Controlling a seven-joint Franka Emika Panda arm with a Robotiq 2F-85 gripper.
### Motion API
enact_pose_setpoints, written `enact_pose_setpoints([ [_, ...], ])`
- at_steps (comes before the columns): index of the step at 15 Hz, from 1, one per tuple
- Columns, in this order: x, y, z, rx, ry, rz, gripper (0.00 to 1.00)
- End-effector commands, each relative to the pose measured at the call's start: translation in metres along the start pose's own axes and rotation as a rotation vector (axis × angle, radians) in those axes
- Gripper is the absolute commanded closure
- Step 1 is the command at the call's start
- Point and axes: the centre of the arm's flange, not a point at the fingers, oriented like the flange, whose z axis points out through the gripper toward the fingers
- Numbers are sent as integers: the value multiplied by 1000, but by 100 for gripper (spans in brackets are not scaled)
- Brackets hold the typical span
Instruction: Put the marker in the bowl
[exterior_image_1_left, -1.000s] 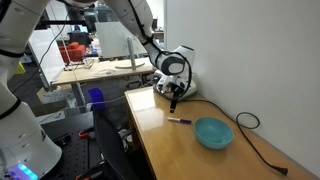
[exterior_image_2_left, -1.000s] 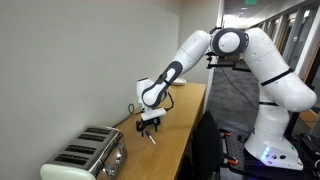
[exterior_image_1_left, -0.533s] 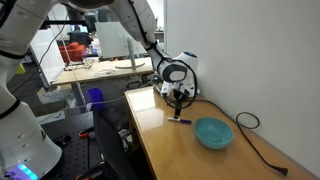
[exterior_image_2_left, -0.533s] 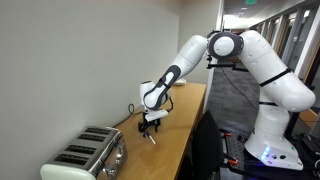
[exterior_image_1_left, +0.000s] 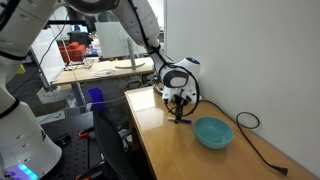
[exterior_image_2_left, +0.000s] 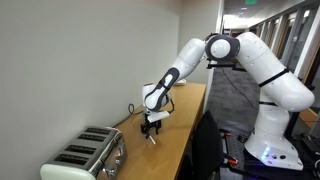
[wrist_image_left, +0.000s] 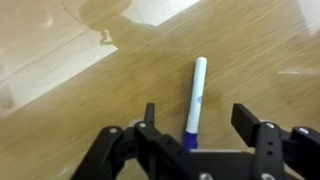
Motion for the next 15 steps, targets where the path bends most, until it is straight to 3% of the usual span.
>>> enact_pose_setpoints([
  [1, 5, -3, 5, 20, -1, -11, 41],
  [8, 9, -10, 7, 1, 5, -30, 96],
  [10, 10, -12, 4, 0, 11, -32, 100],
  [15, -3, -20, -24, -36, 5, -81, 97],
])
